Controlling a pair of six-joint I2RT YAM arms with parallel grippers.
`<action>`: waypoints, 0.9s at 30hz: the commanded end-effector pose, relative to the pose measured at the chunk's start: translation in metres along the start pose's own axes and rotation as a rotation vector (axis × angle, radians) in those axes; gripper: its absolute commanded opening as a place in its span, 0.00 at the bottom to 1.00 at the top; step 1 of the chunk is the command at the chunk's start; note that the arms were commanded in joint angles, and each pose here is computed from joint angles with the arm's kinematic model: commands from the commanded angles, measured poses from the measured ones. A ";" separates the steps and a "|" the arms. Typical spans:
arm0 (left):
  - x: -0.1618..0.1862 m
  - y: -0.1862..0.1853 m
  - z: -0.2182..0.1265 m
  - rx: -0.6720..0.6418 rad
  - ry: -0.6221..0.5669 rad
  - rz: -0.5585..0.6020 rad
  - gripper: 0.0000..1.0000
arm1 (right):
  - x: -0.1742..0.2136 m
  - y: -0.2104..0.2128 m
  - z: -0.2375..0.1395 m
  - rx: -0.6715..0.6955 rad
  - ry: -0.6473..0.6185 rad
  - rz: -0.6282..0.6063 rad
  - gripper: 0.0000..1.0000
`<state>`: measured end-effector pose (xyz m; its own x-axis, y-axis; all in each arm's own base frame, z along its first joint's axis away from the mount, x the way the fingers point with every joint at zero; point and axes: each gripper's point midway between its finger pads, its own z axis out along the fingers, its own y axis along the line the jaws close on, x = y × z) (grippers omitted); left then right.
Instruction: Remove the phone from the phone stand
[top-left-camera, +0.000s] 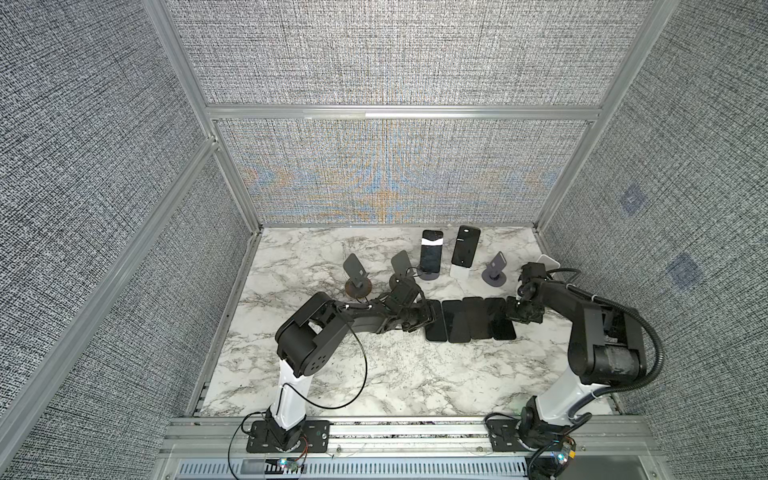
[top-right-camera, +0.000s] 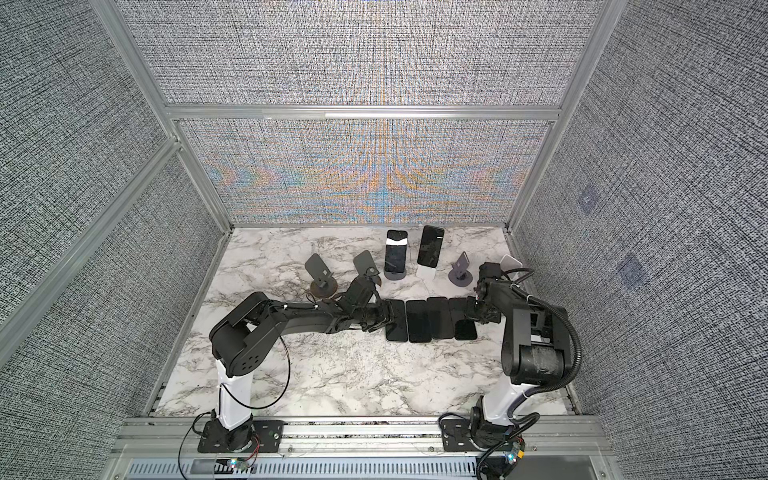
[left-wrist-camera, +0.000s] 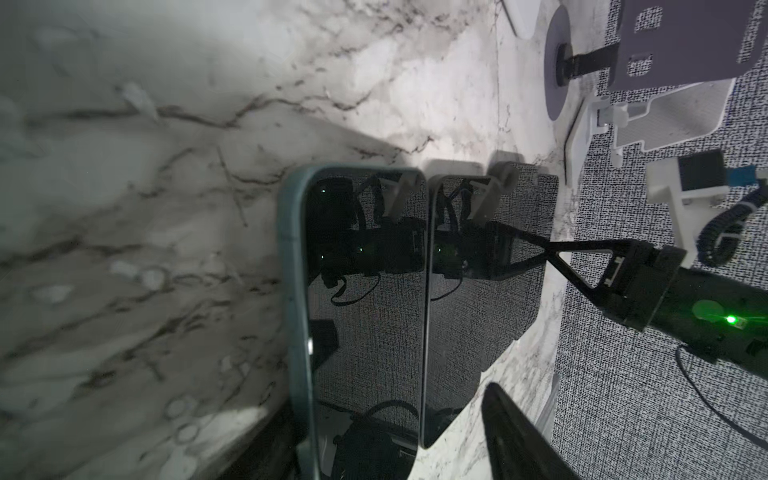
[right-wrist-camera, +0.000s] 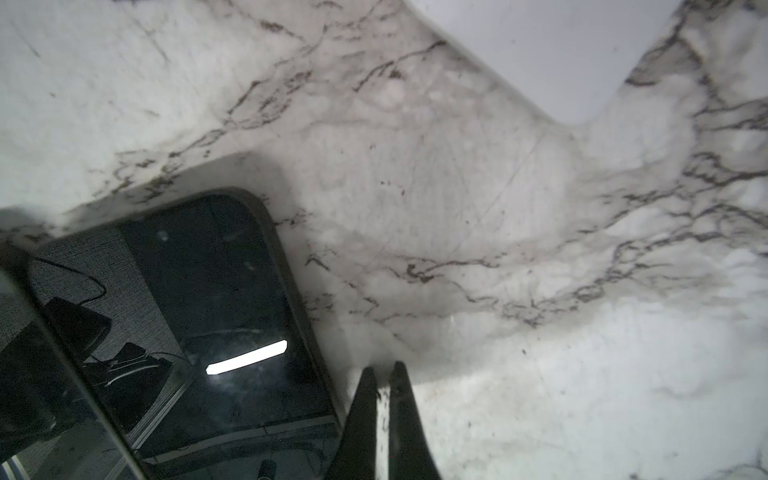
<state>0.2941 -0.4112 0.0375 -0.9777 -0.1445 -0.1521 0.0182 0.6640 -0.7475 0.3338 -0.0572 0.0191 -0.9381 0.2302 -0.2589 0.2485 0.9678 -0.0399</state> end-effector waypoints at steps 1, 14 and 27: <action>0.006 0.031 -0.002 -0.121 0.005 -0.024 0.82 | 0.002 0.003 0.000 -0.015 0.004 0.004 0.05; 0.000 0.020 -0.016 -0.137 -0.027 0.029 0.93 | 0.000 0.002 -0.009 -0.017 -0.017 0.004 0.06; 0.004 0.011 -0.009 -0.120 -0.008 0.044 0.93 | -0.009 0.001 -0.049 -0.034 -0.108 0.023 0.08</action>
<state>0.2964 -0.4067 0.0450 -0.9687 -0.1392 -0.2056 0.0447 0.7170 -0.6957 0.3341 -0.0554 0.0583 -0.9076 0.2303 -0.3511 0.2521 0.9676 -0.0169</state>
